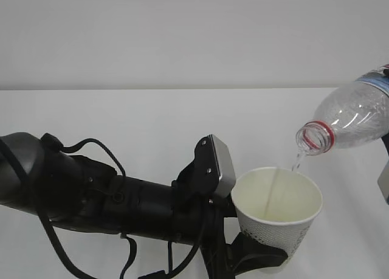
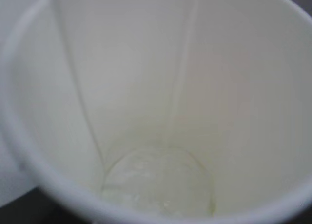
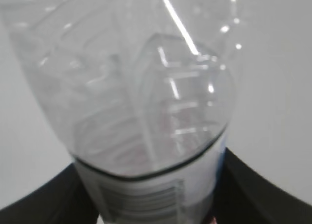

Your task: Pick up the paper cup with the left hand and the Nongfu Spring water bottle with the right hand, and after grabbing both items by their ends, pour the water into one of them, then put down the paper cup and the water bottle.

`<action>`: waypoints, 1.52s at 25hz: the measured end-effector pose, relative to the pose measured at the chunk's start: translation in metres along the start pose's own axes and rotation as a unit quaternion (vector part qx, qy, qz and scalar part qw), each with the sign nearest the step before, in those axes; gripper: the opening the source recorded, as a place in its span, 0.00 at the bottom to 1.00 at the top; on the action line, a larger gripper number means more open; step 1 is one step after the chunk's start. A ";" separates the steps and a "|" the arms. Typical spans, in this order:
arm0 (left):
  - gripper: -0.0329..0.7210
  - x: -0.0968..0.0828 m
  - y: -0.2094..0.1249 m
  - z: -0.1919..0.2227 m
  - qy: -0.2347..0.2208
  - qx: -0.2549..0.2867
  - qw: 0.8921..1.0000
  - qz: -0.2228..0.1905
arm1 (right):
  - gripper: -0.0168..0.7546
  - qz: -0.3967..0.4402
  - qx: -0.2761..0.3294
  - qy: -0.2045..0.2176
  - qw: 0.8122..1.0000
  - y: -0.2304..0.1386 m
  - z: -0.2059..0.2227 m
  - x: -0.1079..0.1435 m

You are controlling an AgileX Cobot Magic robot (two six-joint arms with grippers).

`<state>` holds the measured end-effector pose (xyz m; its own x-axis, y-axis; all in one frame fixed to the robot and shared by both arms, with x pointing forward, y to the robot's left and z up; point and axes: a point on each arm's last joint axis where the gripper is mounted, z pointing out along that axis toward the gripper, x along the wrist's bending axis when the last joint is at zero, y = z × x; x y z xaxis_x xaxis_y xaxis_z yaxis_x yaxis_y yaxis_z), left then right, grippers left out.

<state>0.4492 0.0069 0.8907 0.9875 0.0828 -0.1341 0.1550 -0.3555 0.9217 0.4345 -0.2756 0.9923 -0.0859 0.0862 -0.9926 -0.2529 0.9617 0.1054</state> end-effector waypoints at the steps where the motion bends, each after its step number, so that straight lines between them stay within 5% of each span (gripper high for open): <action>1: 0.74 0.000 0.000 0.000 0.000 0.000 1.000 0.000 | 0.62 -0.001 0.000 0.000 1.000 0.000 0.000 0.000; 38: 0.74 -0.001 0.002 0.000 -0.006 -0.009 1.000 0.000 | 0.62 -0.007 0.004 -0.002 1.000 -0.001 0.000 0.000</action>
<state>0.4485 0.0062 0.8923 0.9878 0.0722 -0.1382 0.1546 -0.3389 0.9280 0.4347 -0.2764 0.9926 -0.0782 0.0742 -0.9942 -0.2463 0.9649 0.0914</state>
